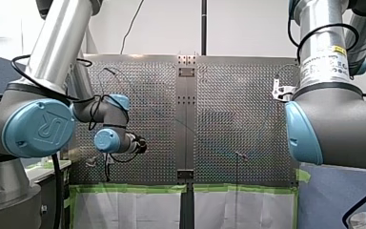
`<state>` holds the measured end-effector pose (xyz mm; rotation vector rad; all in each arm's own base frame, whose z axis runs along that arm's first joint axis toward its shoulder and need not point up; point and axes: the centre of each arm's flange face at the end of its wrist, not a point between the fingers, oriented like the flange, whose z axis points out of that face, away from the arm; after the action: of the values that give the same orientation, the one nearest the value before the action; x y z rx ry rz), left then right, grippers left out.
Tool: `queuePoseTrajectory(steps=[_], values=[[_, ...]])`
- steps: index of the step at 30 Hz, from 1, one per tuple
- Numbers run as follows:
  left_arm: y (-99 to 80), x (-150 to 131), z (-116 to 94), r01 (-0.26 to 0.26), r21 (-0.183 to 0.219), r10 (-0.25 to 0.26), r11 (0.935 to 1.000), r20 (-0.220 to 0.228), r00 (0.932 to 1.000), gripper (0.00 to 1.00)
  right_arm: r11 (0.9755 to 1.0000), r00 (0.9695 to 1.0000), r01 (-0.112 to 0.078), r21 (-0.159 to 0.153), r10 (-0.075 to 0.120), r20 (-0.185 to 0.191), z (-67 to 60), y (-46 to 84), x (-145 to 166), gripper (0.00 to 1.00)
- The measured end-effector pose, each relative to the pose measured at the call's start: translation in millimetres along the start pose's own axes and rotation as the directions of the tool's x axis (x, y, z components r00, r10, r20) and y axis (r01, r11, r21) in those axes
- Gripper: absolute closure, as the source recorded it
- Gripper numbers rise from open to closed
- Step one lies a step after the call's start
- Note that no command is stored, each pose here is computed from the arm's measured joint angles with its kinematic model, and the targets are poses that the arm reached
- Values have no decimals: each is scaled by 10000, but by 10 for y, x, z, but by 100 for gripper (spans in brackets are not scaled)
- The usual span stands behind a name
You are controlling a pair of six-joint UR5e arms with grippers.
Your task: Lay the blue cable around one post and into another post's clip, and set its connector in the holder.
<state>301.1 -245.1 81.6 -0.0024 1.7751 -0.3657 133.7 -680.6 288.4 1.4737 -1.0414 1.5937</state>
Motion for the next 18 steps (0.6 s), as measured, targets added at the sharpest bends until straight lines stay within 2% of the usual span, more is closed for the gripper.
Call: queuePoseTrajectory(steps=[4,5,6,7,8,9,11,18], values=[[0,0,0,-1,0,1,10000,0,10000,0,9997,9999,-143,196,144,-14,3,-7,-2,100],[1,0,0,0,-2,0,10000,1,10000,0,9994,9998,-213,268,214,-23,5,-12,-4,94],[1,-1,0,0,-5,0,10000,3,10000,0,9992,9997,-259,306,260,-28,6,-15,-5,94],[1,-1,0,0,-6,0,10000,4,10000,0,9990,9996,-293,335,294,-31,6,-17,-5,71],[1,-1,0,0,-6,0,10000,4,10000,0,9988,9995,-320,362,321,-33,7,-20,-5,36],[1,-1,0,0,-8,0,10000,4,10000,0,9988,9994,-330,373,331,-36,7,-20,-5,36],[2,-1,0,0,-12,0,10000,3,10000,0,9987,9995,-327,390,328,-41,8,-22,-5,0],[2,0,0,-1,-15,1,10000,3,10000,0,9987,9995,-301,407,303,-34,13,-35,-11,0]])
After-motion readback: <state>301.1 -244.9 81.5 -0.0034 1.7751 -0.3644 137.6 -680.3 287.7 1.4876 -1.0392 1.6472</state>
